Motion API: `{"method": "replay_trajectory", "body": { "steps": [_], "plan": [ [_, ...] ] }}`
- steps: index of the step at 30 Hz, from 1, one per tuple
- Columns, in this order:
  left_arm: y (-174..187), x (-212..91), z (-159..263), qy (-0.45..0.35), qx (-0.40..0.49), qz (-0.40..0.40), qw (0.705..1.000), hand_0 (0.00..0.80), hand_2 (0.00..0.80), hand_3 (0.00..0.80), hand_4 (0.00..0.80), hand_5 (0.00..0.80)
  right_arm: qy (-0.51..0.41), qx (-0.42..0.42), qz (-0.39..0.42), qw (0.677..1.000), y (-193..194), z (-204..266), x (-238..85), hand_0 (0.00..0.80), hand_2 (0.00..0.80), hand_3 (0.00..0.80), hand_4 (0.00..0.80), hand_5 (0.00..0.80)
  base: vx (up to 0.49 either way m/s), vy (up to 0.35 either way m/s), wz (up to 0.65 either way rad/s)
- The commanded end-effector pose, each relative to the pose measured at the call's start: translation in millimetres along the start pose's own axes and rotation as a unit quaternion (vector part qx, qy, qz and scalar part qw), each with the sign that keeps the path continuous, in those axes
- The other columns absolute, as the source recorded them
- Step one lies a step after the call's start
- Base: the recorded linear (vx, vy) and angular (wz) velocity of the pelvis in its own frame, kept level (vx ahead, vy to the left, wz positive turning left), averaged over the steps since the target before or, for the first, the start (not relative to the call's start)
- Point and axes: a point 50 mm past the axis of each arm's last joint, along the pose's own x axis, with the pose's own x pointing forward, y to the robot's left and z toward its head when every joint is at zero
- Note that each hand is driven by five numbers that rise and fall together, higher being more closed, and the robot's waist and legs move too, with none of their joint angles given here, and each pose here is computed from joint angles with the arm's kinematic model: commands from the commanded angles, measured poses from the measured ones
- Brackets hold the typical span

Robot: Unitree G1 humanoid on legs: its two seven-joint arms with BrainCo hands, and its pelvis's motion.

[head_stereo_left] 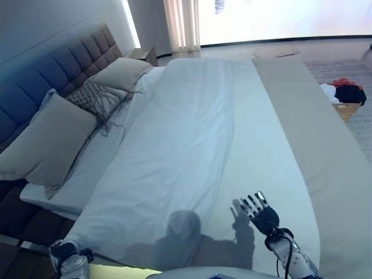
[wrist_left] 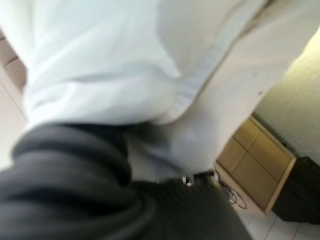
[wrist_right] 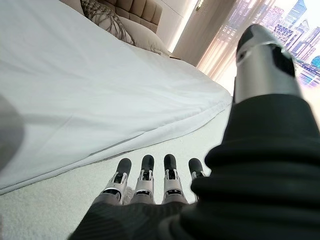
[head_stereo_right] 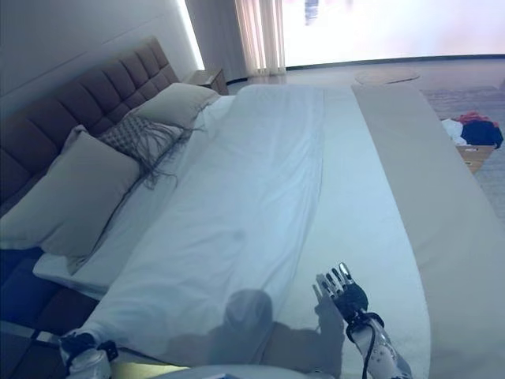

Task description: Make the bed neatly

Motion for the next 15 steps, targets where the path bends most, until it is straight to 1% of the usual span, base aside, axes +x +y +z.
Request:
{"method": "replay_trajectory", "body": {
  "steps": [1, 3, 4, 7, 10, 13, 14, 15],
  "plan": [
    [68.0, 8.9, -33.0, 0.068, 0.048, 0.123, 0.989, 0.8, 0.8, 0.8, 0.8, 0.8, -0.027, 0.027, 0.036, 0.999, 21.6, 4.6, 11.8, 0.0, 0.0, 0.0, 0.0, 0.0, -0.018, 0.039, 0.01],
    [74.2, 6.3, -43.5, 0.083, 0.091, 0.131, 0.984, 0.8, 0.8, 0.8, 0.8, 0.8, -0.032, 0.025, 0.04, 0.998, 23.4, 8.9, 12.8, 0.0, 0.0, 0.0, 0.0, 0.0, -0.015, 0.044, 0.0],
    [76.9, 4.0, -50.9, 0.098, 0.127, 0.13, 0.978, 0.8, 0.8, 0.8, 0.8, 0.8, -0.033, 0.024, 0.042, 0.998, 24.8, 11.2, 13.5, 0.0, 0.0, 0.0, 0.0, 0.0, -0.016, 0.048, 0.0],
    [83.6, -1.8, -65.5, 0.124, 0.181, 0.135, 0.966, 0.8, 0.8, 0.8, 0.8, 0.8, -0.033, 0.02, 0.042, 0.998, 26.1, 14.6, 13.4, 0.0, 0.0, 0.0, 0.0, 0.0, -0.011, 0.054, -0.01],
    [92.8, -5.6, -74.6, 0.135, 0.264, 0.138, 0.945, 0.8, 0.8, 0.8, 0.8, 0.8, -0.03, 0.012, 0.04, 0.999, 26.7, 17.8, 13.4, 0.0, 0.0, 0.0, 0.0, 0.0, -0.013, 0.069, -0.02],
    [100.5, -4.9, -76.4, 0.147, 0.295, 0.133, 0.935, 0.8, 0.8, 0.8, 0.8, 0.8, -0.031, 0.007, 0.04, 0.999, 24.2, 19.5, 13.4, 0.0, 0.0, 0.0, 0.0, 0.0, -0.021, 0.07, -0.02],
    [102.3, -3.9, -75.3, 0.143, 0.309, 0.129, 0.931, 0.546, 0.546, 0.546, 0.546, 0.546, -0.031, 0.005, 0.039, 0.999, 23.2, 19.3, 13.8, 0.0, 0.0, 0.0, 0.0, 0.0, -0.016, 0.068, -0.04],
    [103.3, -3.0, -74.2, 0.14, 0.323, 0.124, 0.928, 0.257, 0.257, 0.257, 0.257, 0.257, -0.03, 0.004, 0.04, 0.999, 22.8, 19.7, 13.9, 0.0, 0.0, 0.0, 0.0, 0.0, -0.016, 0.065, -0.03]
  ]
}}
